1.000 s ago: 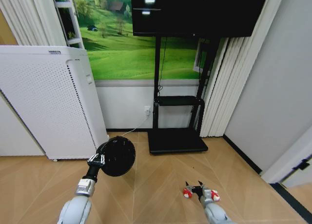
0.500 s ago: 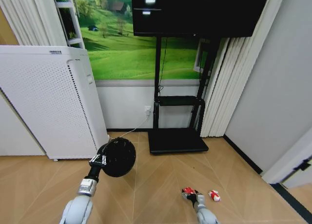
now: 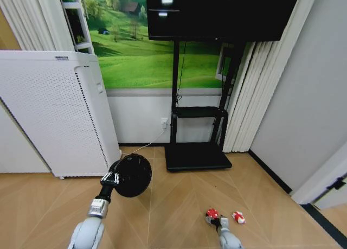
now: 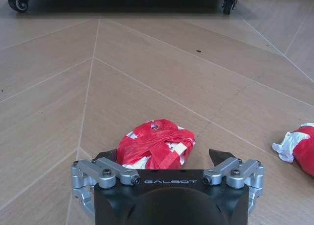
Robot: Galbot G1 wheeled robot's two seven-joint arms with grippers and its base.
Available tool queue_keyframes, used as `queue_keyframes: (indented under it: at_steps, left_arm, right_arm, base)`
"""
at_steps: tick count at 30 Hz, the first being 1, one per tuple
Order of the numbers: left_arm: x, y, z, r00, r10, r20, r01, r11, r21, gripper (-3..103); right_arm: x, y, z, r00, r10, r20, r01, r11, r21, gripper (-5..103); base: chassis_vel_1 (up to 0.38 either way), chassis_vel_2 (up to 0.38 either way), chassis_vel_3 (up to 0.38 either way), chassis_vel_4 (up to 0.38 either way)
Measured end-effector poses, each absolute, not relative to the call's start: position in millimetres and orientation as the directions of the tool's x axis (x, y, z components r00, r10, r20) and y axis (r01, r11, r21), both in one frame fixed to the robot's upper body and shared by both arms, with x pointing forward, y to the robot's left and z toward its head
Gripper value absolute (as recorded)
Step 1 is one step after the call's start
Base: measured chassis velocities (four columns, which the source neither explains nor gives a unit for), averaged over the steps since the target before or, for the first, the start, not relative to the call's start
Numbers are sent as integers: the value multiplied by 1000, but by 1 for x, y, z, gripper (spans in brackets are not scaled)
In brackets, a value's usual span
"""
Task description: Pick up the trash bin and place the garbage on the floor into it.
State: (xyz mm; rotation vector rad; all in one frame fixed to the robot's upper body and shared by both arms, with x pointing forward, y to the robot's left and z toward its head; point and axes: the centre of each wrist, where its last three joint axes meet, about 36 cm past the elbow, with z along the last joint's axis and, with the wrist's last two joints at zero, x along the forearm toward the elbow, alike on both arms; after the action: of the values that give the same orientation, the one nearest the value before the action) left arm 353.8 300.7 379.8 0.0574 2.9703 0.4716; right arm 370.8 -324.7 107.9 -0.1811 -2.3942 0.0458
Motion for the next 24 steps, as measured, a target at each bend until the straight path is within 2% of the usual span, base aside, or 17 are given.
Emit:
queue_keyframes:
  at_steps: [4,6,7,10,11,13,15,16,18,20,24]
  left_arm:
    - [354,301,380,-990,58,-126,16,950,311,7]
    - [354,301,379,-990,58,-125,16,950,312,7]
    - [354,301,379,-990,58,-125,16,950,312,7]
    - [353,301,379,-991,58,-124,16,950,312,7]
    - [353,301,379,-991,58,-124,16,950,312,7]
    - [354,301,378,-991,57,-124,16,950,313,7]
    - [354,301,378,-991,57,-124,16,950,313,7]
    - [354,301,378,-991,57,-124,15,950,313,7]
    - [354,301,377,-991,57,-124,15,950,313,7]
    - [355,301,377,-991,57,-124,15,950,313,7]
    - [356,301,376,-991,57,-124,15,950,313,7]
  right_arm:
    - [370,-322,106,-735,129,666,104,992,-77,100]
    - [369,-321,104,-744,115,658,86,993,-77,91]
    - [369,-321,104,-744,115,658,86,993,-77,91]
    - [368,-320,103,-753,108,650,74,994,-80,75]
    - [368,-320,103,-753,108,650,74,994,-80,75]
    - [369,-321,103,-755,107,647,70,994,-83,66]
    - [368,-321,102,-756,107,646,68,994,-85,66]
    - [368,-323,102,-757,107,644,65,994,-89,60]
    - [368,-323,101,-758,107,643,63,994,-92,60]
    - [367,-325,101,-758,107,643,60,994,-95,54]
    - [367,-326,102,-759,108,642,58,993,-99,54]
  base:
    - [0,0,0,0]
    - [0,0,0,0]
    - [0,0,0,0]
    - [0,0,0,0]
    - [0,0,0,0]
    - [0,0,0,0]
    - [0,0,0,0]
    - [0,0,0,0]
    - [0,0,0,0]
    - [0,0,0,0]
    - [0,0,0,0]
